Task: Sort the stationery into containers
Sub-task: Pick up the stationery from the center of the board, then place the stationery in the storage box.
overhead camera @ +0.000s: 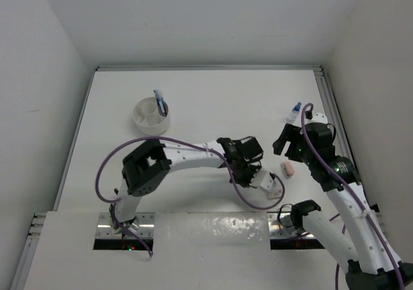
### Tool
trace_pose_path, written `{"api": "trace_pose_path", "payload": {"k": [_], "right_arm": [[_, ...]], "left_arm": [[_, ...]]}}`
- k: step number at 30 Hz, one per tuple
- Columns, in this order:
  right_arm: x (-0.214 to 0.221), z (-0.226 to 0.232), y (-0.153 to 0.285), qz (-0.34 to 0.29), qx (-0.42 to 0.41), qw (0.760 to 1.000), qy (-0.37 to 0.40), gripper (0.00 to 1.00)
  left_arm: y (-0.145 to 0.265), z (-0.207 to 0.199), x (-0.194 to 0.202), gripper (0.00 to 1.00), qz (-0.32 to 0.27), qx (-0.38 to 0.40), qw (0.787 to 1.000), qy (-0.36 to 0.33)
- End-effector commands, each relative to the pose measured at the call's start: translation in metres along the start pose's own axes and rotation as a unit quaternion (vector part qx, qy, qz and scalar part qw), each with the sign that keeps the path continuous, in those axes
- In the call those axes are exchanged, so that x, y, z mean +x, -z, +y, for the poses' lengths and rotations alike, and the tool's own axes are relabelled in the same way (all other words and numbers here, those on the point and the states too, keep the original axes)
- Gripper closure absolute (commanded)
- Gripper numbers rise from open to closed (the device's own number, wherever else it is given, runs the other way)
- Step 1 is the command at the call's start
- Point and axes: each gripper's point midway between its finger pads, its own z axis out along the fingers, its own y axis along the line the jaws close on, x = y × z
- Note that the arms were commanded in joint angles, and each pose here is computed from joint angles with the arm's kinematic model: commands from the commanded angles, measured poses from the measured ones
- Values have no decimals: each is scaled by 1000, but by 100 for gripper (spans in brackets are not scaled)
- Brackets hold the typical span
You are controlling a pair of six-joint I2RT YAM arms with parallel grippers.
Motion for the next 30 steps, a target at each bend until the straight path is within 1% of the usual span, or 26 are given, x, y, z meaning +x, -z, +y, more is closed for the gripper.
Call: {"api": "trace_pose_path", "payload": {"k": [1, 2, 3, 4, 5, 7, 8, 9, 10, 11, 12, 13, 14, 15, 16, 18, 19, 20, 21, 22, 24, 25, 30], "right_arm": [[-24, 17, -6, -33, -31, 999, -6, 22], [-36, 28, -5, -48, -54, 997, -10, 22], [-41, 34, -9, -48, -62, 997, -12, 23], [-46, 40, -10, -51, -75, 996, -15, 23], [-56, 51, -13, -57, -94, 994, -17, 23], [-65, 61, -19, -65, -107, 992, -23, 23], [-74, 67, -21, -77, -117, 990, -25, 23], [-78, 70, -24, -78, -121, 989, -27, 24], [-80, 74, -34, -71, -122, 990, -27, 24], [-85, 78, -36, -72, -125, 989, -27, 24], [-85, 83, -39, -65, -134, 989, -26, 24], [-87, 88, -46, -53, -135, 989, -24, 25], [-86, 91, -50, -44, -138, 989, -23, 26], [-87, 95, -53, -38, -142, 989, -21, 26], [-86, 98, -56, -32, -144, 989, -18, 26], [-83, 104, -64, -18, -145, 989, -12, 26], [-81, 106, -68, -12, -146, 989, -11, 26], [-80, 106, -70, -10, -146, 989, -11, 26], [-78, 107, -72, -5, -145, 989, -12, 26], [-76, 107, -74, -3, -145, 989, -12, 26], [-72, 106, -78, 3, -141, 990, -12, 26], [-71, 106, -79, 5, -141, 990, -11, 26], [-68, 105, -83, 12, -136, 991, -12, 26]], "left_arm": [[104, 25, -21, 100, -81, -90, 989, 90], [129, 19, -13, 100, -88, -118, 982, 118], [150, 32, 4, 100, -96, -155, 972, 146], [166, 34, 16, 100, -97, -181, 964, 167], [198, 37, 45, 100, -99, -230, 944, 214], [231, 43, 75, 100, -106, -287, 915, 263], [249, 38, 94, 100, -104, -321, 898, 282], [277, 45, 126, 100, -105, -367, 870, 314], [295, 42, 137, 100, -111, -393, 855, 321], [299, 38, 156, 100, -109, -406, 843, 336], [320, 39, 182, 100, -108, -437, 820, 355], [324, 36, 190, 100, -111, -437, 819, 355], [331, 34, 206, 100, -106, -442, 810, 369], [335, 33, 212, 100, -106, -444, 808, 374], [333, 34, 220, 100, -101, -436, 811, 376], [343, 35, 236, 100, -95, -444, 805, 383], [341, 37, 245, 100, -88, -442, 807, 382], [344, 37, 255, 100, -86, -447, 803, 386], [345, 38, 261, 100, -81, -448, 804, 382], [342, 42, 268, 100, -73, -443, 813, 371], [341, 44, 277, 100, -59, -439, 820, 362], [339, 48, 283, 100, -51, -434, 827, 353], [330, 59, 291, 100, -50, -413, 844, 339]]}}
